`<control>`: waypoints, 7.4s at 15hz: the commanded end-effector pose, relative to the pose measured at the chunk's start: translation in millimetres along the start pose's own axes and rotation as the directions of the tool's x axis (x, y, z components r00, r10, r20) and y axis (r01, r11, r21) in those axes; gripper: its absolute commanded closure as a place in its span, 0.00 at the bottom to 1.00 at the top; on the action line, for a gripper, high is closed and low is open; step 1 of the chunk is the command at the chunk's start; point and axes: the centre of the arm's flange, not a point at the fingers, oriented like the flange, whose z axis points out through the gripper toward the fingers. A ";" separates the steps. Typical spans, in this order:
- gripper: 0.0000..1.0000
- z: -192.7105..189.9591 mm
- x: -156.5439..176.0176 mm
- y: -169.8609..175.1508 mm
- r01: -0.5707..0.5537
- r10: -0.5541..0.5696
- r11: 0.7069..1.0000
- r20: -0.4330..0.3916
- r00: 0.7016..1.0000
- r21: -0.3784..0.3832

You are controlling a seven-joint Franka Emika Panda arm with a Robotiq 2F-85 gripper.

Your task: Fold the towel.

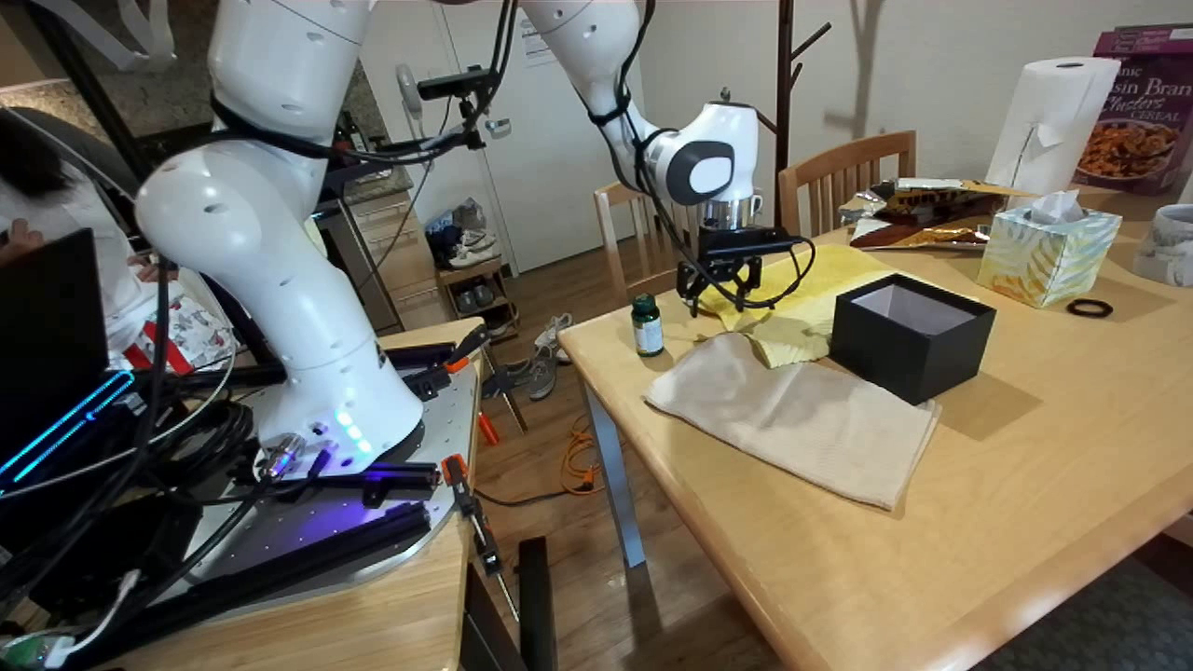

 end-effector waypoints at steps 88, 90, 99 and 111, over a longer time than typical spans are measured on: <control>0.99 -91.9 43.9 35.5 -0.584 0.345 0.531 0.473 0.811 0.614; 0.99 -84.0 45.1 39.1 -0.571 0.310 0.509 0.481 0.820 0.645; 0.99 -65.9 57.1 68.7 -0.480 0.356 0.630 0.322 0.877 0.611; 0.99 -77.7 76.8 113.9 -0.375 0.388 0.873 0.022 0.921 0.311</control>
